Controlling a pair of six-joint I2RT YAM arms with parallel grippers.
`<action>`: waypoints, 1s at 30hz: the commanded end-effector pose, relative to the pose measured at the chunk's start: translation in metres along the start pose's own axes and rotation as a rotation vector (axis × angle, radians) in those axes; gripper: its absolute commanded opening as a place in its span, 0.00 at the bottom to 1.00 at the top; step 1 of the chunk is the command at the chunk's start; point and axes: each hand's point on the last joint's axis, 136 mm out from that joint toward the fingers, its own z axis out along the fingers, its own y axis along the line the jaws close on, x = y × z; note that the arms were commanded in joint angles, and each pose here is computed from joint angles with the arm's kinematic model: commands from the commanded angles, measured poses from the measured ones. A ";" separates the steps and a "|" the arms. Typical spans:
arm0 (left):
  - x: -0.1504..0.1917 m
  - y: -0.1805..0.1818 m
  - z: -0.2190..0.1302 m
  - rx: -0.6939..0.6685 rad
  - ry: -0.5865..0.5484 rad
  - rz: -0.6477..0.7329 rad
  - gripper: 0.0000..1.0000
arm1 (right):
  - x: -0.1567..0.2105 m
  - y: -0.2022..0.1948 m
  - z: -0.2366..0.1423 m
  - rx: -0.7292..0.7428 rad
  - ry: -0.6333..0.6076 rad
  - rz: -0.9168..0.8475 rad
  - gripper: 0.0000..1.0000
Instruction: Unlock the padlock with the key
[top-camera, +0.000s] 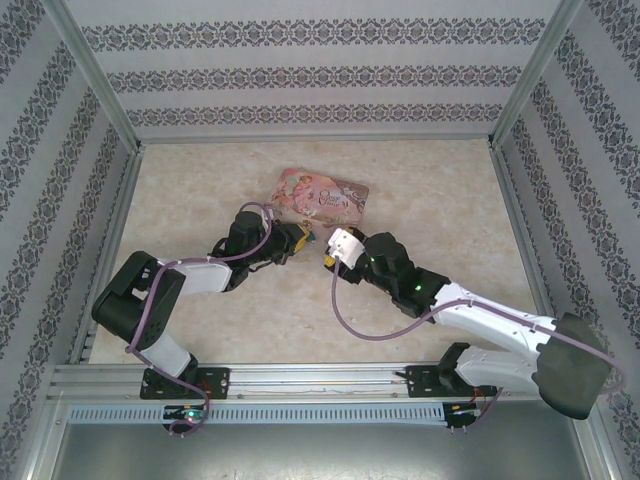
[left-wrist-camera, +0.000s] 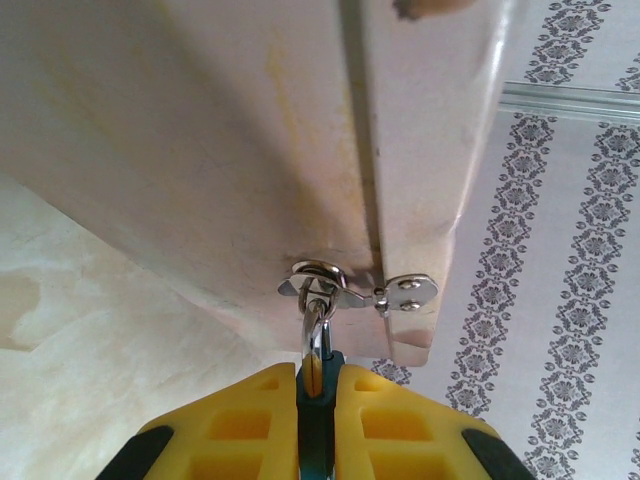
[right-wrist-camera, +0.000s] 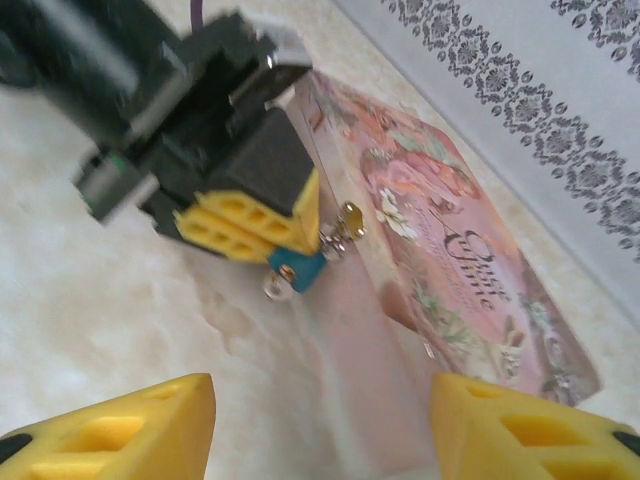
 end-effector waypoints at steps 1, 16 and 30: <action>0.002 -0.028 -0.005 0.069 0.003 0.040 0.12 | 0.007 -0.003 0.005 0.009 0.079 -0.297 0.64; 0.008 -0.030 -0.005 0.074 0.024 0.009 0.15 | 0.009 0.012 0.045 -0.140 0.063 -0.451 0.73; 0.009 -0.034 -0.003 0.080 0.022 0.006 0.15 | 0.008 0.011 0.070 -0.142 0.054 -0.393 0.54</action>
